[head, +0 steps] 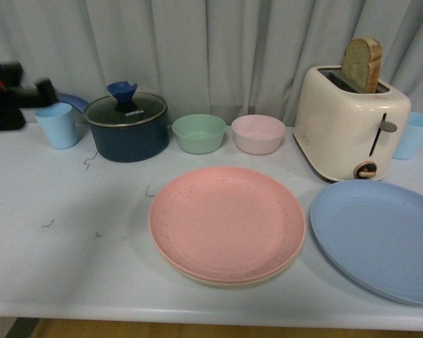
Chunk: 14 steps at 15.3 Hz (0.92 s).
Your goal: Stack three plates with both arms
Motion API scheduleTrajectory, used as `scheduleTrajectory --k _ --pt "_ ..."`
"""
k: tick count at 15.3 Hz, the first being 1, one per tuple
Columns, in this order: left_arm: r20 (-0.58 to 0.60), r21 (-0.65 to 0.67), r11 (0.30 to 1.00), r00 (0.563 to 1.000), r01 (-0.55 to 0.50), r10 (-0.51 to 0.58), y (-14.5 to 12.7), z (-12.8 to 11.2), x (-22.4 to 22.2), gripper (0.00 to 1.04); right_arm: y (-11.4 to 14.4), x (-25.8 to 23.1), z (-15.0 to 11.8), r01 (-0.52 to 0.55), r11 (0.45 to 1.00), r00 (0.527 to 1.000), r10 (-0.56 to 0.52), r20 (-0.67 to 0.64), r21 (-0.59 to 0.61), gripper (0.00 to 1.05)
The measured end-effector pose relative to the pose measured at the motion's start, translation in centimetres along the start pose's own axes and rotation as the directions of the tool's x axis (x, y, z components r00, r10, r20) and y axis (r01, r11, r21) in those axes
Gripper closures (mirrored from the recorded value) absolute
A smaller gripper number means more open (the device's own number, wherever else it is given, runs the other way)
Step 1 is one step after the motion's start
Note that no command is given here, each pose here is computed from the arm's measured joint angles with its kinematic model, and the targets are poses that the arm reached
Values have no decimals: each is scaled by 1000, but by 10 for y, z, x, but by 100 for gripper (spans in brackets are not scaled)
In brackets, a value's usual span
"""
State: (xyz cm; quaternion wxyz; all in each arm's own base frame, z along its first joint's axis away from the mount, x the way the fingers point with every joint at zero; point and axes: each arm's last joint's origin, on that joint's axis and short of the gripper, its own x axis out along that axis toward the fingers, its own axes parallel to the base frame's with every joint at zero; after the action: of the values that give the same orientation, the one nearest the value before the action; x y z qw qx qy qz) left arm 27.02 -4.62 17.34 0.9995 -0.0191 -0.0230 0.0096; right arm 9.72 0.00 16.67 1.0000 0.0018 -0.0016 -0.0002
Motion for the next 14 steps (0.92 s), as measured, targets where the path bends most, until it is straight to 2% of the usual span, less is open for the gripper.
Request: scheduleTrajectory --k 2,5,10,14 --pt "14 5 1000 1000 14 -14 3 4 -10 91 0 0 0 0 1000 1000 0 1 0 6" --pt "-45 19 999 999 28 -27 9 -7 -25 103 0 0 0 0 1000 1000 0 1 0 6" --pt "-100 30 999 995 24 -21 17 -17 -41 103 0 0 0 0 1000 1000 0 1 0 6" --pt "-79 27 1000 997 15 -13 23 -12 -50 103 0 0 0 0 1000 1000 0 0 0 6"
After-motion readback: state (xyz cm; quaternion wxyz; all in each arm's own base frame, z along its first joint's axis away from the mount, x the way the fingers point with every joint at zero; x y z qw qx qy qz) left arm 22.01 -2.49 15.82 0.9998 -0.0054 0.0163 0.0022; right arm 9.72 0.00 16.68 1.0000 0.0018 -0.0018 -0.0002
